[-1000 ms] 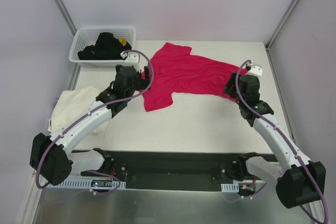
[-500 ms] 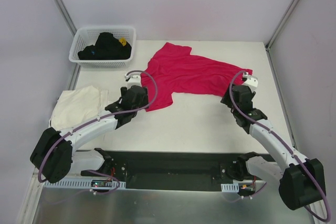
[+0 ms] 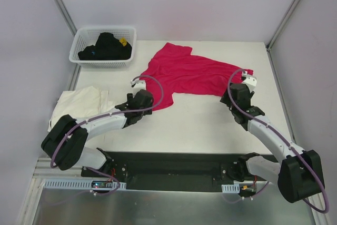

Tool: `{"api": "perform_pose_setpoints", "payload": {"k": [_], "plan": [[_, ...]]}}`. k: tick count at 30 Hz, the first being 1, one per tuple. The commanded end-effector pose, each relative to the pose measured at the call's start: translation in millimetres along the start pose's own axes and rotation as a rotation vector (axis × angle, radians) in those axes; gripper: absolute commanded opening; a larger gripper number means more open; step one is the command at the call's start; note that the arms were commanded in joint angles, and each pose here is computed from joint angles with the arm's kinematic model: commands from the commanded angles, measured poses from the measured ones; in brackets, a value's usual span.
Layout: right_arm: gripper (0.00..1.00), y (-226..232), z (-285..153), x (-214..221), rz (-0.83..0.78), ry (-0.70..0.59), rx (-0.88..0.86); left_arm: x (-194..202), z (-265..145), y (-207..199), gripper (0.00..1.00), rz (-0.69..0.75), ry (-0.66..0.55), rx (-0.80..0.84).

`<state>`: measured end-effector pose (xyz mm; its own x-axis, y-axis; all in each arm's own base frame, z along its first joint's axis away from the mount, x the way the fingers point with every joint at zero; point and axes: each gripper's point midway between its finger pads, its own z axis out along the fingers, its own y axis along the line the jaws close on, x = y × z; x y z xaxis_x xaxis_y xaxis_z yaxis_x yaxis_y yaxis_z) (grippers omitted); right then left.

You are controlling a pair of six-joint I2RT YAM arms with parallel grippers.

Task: Fold and stack the t-shirts
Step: Flatten out the tshirt

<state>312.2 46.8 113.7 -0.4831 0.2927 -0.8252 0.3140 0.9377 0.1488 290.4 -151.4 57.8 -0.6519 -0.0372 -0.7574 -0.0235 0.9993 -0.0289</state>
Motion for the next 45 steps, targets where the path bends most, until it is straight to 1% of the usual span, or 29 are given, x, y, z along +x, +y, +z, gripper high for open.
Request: {"api": "perform_pose_setpoints", "payload": {"k": [1, 5, 8, 17, 26, 33, 40, 45], "plan": [[0.65, 13, -1, -29, 0.064, -0.071, -0.017, -12, 7, -25, 0.56, -0.066, -0.020, 0.060], [0.65, 14, 2, -29, 0.066, -0.069, -0.018, -10, 17, -28, 0.53, -0.050, -0.004, 0.038], [0.64, 15, 4, -26, 0.060, -0.059, -0.016, -9, 22, -35, 0.50, -0.049, 0.011, 0.053], [0.61, 13, 7, -24, 0.057, -0.058, -0.002, 2, 27, -40, 0.46, -0.043, 0.048, 0.062], [0.60, 13, 17, -18, 0.056, -0.023, 0.010, 12, 25, -39, 0.45, -0.047, 0.074, 0.065], [0.60, 16, 17, -23, 0.071, -0.026, -0.002, 20, 21, -38, 0.45, -0.054, 0.091, 0.061], [0.60, 16, 18, -20, 0.068, -0.018, -0.005, 23, 12, -28, 0.45, -0.076, 0.076, 0.031], [0.59, 16, 19, -19, 0.066, -0.012, -0.006, 24, 16, -28, 0.45, -0.075, 0.079, 0.016]]}}
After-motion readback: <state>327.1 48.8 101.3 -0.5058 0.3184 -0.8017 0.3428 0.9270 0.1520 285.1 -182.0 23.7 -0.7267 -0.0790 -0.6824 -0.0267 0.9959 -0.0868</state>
